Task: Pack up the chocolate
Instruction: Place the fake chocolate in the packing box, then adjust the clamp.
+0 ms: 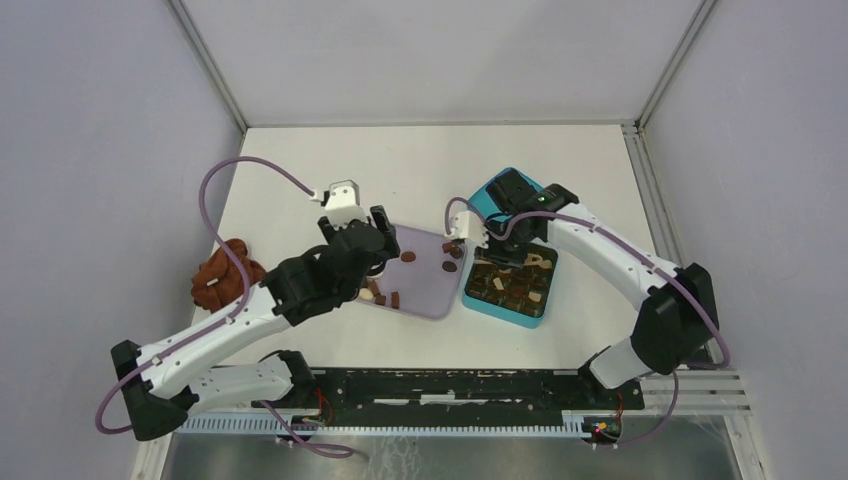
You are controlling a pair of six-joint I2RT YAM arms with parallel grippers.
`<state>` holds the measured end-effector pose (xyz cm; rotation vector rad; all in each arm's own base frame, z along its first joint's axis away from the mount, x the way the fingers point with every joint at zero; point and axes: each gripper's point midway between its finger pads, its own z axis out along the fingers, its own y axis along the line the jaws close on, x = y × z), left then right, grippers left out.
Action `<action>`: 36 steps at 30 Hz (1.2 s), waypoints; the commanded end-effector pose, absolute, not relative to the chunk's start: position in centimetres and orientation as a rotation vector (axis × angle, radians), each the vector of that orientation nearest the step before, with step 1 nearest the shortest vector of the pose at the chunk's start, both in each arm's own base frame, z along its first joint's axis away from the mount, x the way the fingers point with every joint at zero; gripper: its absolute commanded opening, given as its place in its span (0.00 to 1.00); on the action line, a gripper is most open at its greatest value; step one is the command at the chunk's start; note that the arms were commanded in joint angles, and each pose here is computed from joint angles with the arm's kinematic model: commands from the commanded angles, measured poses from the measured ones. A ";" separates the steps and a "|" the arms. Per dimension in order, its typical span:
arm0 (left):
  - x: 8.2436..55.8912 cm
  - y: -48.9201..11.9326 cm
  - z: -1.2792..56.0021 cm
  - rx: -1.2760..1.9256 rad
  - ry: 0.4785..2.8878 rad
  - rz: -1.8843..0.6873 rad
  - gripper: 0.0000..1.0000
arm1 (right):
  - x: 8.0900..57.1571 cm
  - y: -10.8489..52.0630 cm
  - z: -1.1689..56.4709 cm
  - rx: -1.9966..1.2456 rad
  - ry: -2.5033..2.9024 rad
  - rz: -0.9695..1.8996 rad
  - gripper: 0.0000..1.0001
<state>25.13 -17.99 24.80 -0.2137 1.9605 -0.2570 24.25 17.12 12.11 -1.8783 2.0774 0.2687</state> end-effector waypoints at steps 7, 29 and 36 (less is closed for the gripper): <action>23.4 -14.8 29.0 -0.406 1.830 -0.424 0.75 | 29.2 27.1 15.7 -1.831 1.919 0.303 0.35; 23.3 -22.7 31.6 -0.685 1.454 -1.330 0.90 | 28.1 31.7 25.5 -1.502 1.724 0.903 0.35; 26.2 -25.2 32.9 -0.709 1.525 -1.232 0.80 | 27.2 31.8 26.9 -1.484 1.679 0.963 0.35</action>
